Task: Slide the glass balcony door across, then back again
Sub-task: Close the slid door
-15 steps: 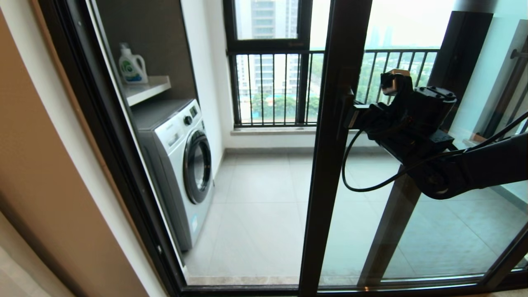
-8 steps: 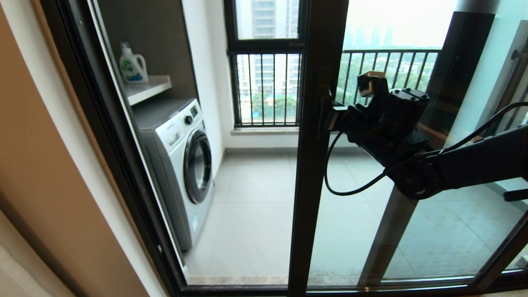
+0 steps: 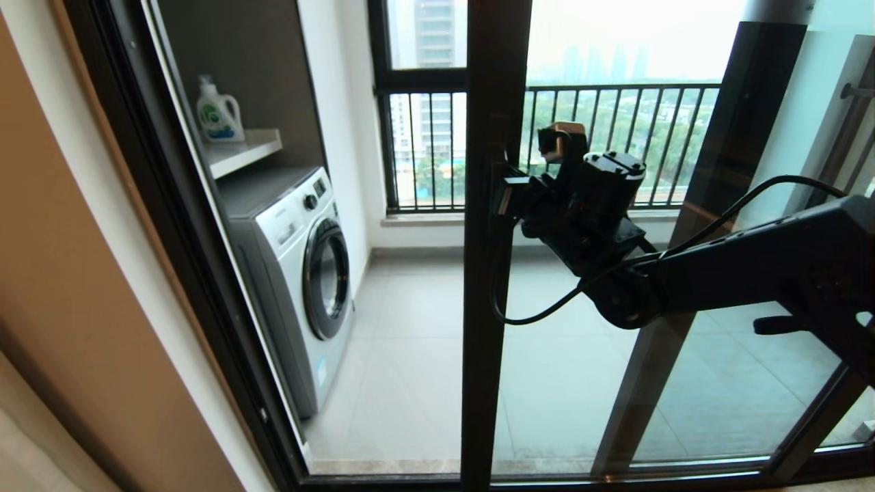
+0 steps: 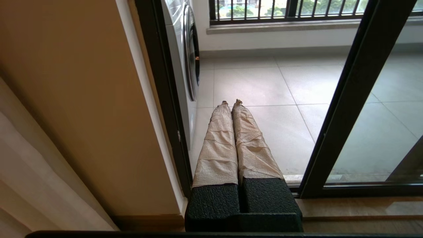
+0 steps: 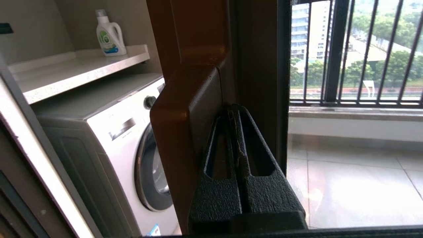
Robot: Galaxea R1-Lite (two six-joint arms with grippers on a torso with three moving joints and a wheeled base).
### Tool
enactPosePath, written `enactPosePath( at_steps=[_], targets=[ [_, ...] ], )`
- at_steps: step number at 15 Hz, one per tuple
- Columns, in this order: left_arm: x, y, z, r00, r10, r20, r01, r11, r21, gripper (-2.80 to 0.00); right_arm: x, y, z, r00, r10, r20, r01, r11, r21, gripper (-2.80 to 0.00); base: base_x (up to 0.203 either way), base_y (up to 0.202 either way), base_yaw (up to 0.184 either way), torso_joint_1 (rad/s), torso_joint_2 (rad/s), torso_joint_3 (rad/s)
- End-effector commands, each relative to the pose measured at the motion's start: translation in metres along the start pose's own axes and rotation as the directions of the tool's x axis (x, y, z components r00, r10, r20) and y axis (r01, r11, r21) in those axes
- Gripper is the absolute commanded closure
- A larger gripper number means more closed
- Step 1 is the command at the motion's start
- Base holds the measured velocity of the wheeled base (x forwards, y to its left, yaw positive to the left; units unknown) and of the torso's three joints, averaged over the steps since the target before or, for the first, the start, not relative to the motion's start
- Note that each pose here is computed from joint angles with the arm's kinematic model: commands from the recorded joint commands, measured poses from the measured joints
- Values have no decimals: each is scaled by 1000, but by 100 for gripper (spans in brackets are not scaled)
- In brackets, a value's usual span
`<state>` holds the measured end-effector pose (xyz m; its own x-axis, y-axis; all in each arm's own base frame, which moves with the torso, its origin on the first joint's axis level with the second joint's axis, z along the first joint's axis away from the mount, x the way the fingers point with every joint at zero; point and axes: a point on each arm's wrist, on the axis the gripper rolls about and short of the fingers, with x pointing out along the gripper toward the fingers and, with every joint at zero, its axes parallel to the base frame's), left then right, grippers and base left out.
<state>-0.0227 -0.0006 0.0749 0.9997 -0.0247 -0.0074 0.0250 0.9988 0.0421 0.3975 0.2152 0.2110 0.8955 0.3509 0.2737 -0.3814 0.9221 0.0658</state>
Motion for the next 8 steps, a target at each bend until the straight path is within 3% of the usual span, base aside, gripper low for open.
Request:
enactPosePath(
  at_steps=[1,8],
  targets=[
    [0,0,0,1000,1,-2,-1,1000,1,0,3,13,-12,999,29,-20,-29,1000,6,0,0,0,0,0,0,0],
    [0,0,0,1000,0,-2,0,1000,1,0,6,32,-14,998,65,-22,-65,998,17,0,0,0,0,0,0,0]
  ],
)
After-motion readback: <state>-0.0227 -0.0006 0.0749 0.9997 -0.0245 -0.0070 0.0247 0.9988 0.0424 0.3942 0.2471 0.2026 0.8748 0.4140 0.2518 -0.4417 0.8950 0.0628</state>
